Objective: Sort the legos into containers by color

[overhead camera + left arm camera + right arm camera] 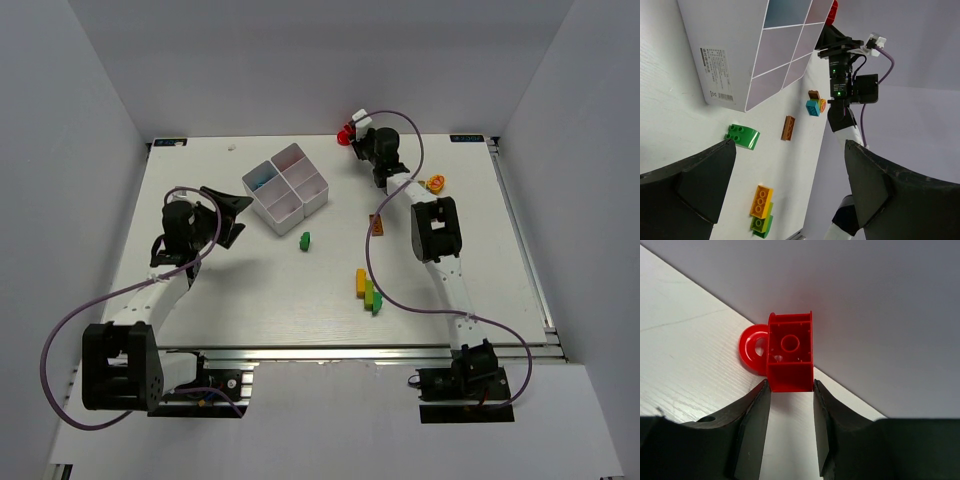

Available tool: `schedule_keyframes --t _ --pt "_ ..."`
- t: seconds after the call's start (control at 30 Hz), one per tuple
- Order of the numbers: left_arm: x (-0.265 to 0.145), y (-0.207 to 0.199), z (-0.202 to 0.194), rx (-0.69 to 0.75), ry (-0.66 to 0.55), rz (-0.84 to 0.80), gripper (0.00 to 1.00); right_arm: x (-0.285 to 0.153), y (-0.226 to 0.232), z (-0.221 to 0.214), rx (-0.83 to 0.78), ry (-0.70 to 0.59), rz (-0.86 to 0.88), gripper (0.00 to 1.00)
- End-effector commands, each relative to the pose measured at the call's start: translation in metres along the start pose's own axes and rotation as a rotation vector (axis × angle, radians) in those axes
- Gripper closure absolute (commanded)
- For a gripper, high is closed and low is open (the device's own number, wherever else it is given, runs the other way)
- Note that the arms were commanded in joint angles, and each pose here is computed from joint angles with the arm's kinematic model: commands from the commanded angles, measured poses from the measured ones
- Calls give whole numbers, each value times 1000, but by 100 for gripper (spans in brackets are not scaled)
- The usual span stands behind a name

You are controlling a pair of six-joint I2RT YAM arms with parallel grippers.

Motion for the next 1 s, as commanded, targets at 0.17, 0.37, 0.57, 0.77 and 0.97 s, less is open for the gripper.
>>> schedule_keyframes --t 0.17,0.37,0.57,0.77,0.97 --pt "-5 -9 4 14 -14 -43 2 2 -24 22 -68 -58 -88 100" --pt "-9 -8 3 13 -20 -41 2 3 -21 10 -85 -35 -77 100" --pt "-9 -6 4 11 -23 -37 2 4 -16 3 -92 -25 -62 100" --pt "-9 -6 4 10 -23 -38 2 5 -15 0 -100 -18 -62 100" --pt "-9 -5 5 6 -25 -39 2 5 -11 -1 -115 -16 -42 100"
Point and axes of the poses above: each gripper's point midway between its finger pads, its own x axis out along the fingers, its own y axis along the line the jaws close on, z = x × y, the point moved 5 cm from there along -x, back along the fingers, and after that the axes turned 4 degrees about x, right-handed, at the moved point
